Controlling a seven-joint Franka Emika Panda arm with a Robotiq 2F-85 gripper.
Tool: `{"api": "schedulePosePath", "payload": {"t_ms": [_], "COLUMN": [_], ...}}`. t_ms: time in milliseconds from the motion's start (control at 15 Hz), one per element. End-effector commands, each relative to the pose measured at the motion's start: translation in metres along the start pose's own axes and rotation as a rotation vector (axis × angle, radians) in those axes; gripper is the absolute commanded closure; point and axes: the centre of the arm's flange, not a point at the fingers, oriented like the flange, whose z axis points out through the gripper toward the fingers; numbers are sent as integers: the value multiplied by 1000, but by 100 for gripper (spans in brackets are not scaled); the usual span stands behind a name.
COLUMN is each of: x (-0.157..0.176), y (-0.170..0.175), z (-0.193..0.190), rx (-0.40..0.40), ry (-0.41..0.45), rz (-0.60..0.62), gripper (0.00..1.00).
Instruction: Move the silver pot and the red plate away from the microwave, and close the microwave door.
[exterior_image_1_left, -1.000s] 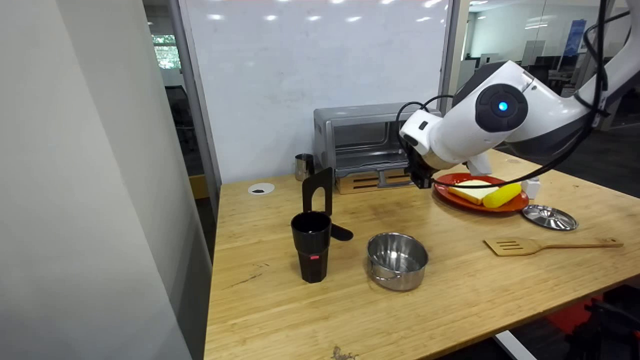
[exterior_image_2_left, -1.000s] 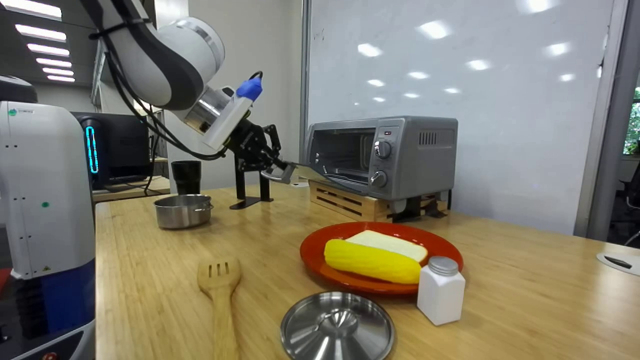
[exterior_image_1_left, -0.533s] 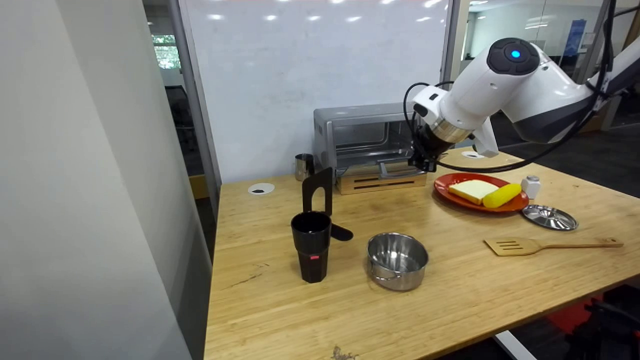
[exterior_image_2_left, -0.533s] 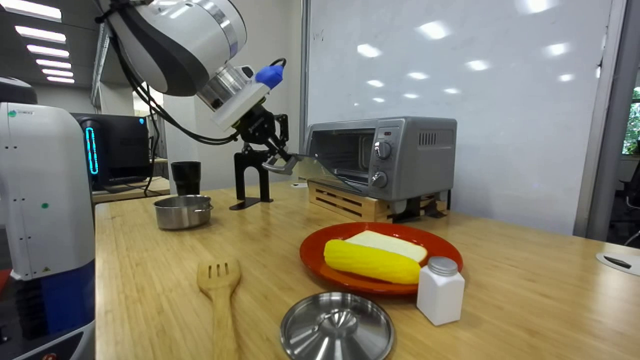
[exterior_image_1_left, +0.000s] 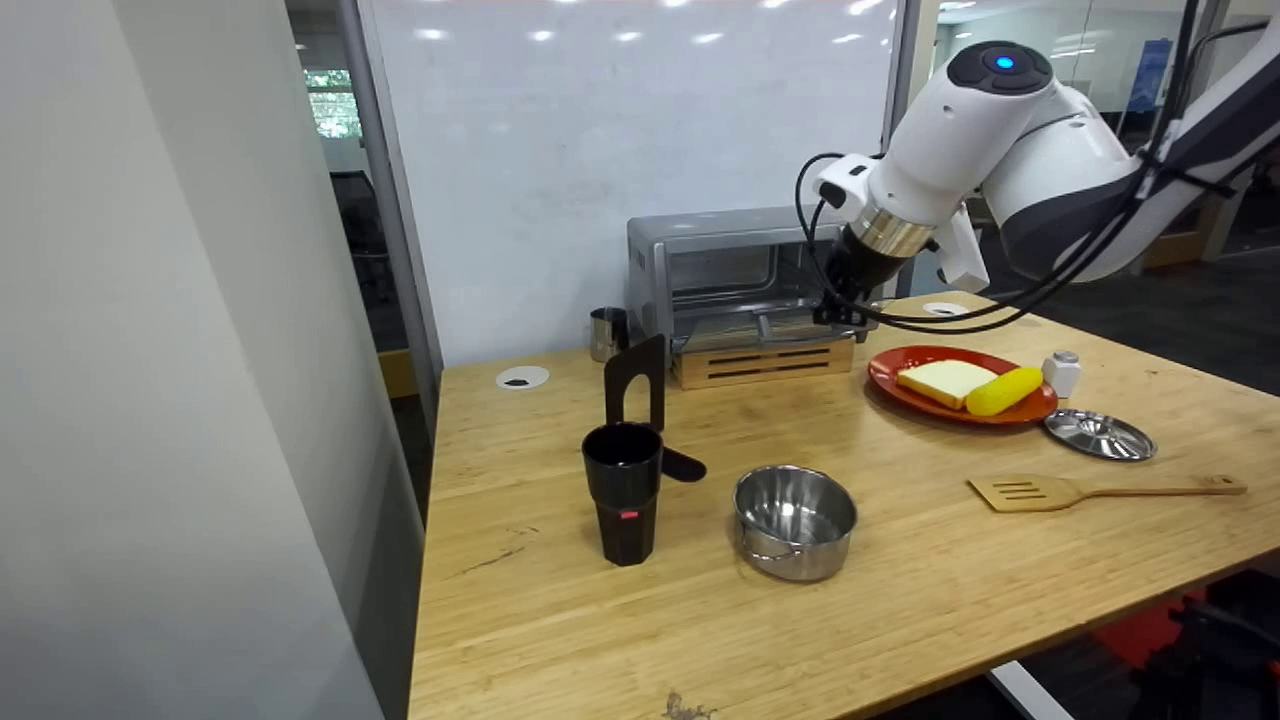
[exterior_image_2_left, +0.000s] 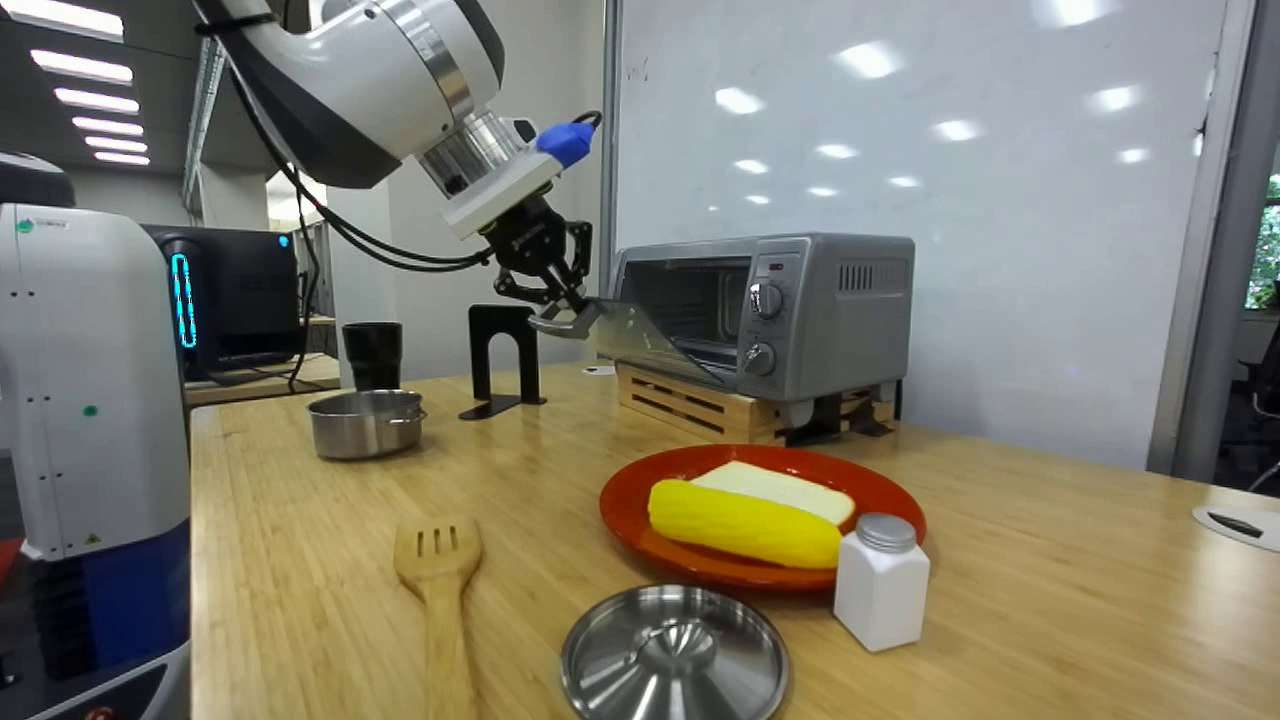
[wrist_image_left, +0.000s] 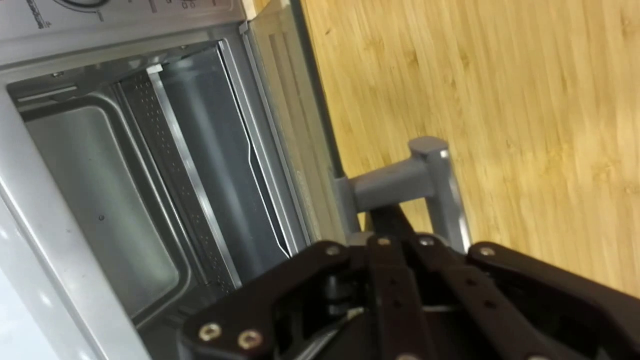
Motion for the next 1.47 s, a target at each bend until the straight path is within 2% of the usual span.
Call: {"api": "schedulePosePath", "payload": {"t_ms": [0,533,1400], "x": [0,7,16], "y": [42,93,164], "z": [1,-6,16], "rx": [16,39,188], "ry": [-43,-77,-150], "rz": [-2,9,46], "gripper": [100,100,100]}}
